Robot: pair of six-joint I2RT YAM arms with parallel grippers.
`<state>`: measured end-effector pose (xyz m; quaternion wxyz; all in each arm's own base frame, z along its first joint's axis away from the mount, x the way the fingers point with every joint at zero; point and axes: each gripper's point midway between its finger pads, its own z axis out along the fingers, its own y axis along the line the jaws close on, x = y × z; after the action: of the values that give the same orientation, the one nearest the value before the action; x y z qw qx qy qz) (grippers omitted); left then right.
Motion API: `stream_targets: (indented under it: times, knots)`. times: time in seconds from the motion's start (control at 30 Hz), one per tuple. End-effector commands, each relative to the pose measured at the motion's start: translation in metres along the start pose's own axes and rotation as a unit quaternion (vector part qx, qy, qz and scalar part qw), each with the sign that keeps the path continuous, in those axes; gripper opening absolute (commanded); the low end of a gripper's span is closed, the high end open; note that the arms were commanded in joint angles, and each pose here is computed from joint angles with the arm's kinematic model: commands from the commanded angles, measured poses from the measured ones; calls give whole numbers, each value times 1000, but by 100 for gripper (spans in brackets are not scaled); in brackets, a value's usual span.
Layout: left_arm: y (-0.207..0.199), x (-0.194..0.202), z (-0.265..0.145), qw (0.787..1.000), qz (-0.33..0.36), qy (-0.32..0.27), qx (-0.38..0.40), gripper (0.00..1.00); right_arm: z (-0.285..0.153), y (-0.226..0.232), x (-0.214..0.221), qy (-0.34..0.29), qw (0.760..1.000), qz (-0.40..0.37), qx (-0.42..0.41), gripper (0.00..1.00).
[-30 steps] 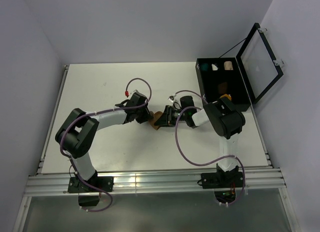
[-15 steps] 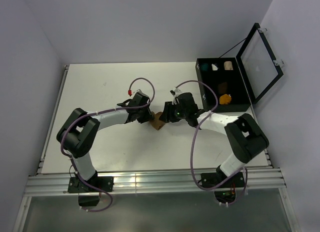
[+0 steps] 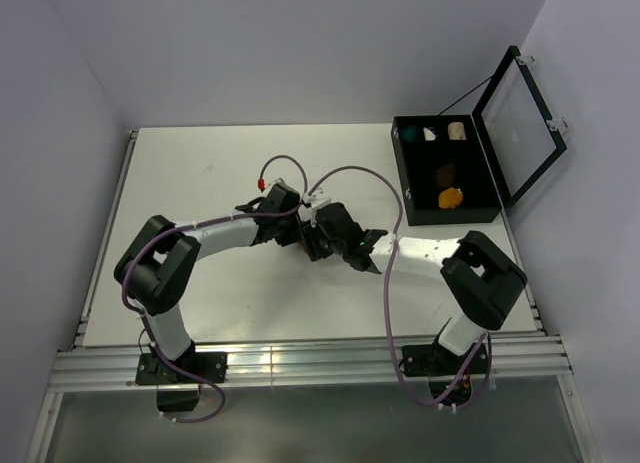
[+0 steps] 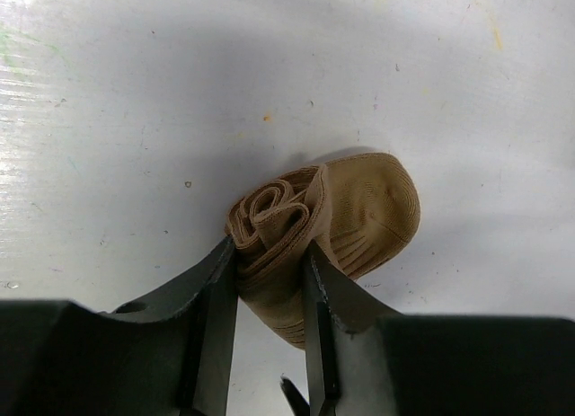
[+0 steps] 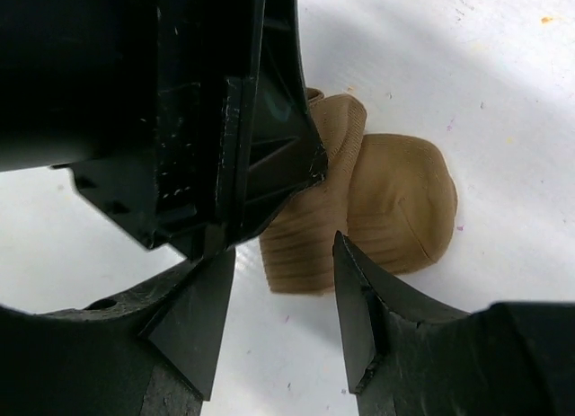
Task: Roll the socks
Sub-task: Roll the sock at the center of the board.
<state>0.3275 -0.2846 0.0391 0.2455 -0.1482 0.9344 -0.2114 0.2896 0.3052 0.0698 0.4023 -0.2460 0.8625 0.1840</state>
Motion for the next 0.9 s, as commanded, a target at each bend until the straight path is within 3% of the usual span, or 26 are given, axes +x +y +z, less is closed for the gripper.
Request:
stream_targets:
  times: [0.0, 0.17, 0.37, 0.57, 0.67, 0.87]
  knots:
    - [28, 30, 4, 997, 33, 51, -52, 35, 11, 0, -8, -13, 999, -38, 24, 55]
    - [26, 30, 5, 997, 29, 54, -47, 35, 26, 7, 18, 8, 998, -51, 22, 55]
    - [22, 31, 4, 997, 27, 56, -40, 35, 35, -1, 47, 40, 997, -52, 38, 40]
    - [18, 28, 1, 998, 22, 52, -35, 37, 40, -8, 72, 75, 996, -27, 43, 0]
    - [15, 24, -3, 998, 20, 44, -31, 41, 35, -9, 71, 72, 997, 11, 13, 0]
    - [9, 16, -9, 999, 13, 27, -22, 60, 17, 4, 49, 50, 987, 103, -113, 0]
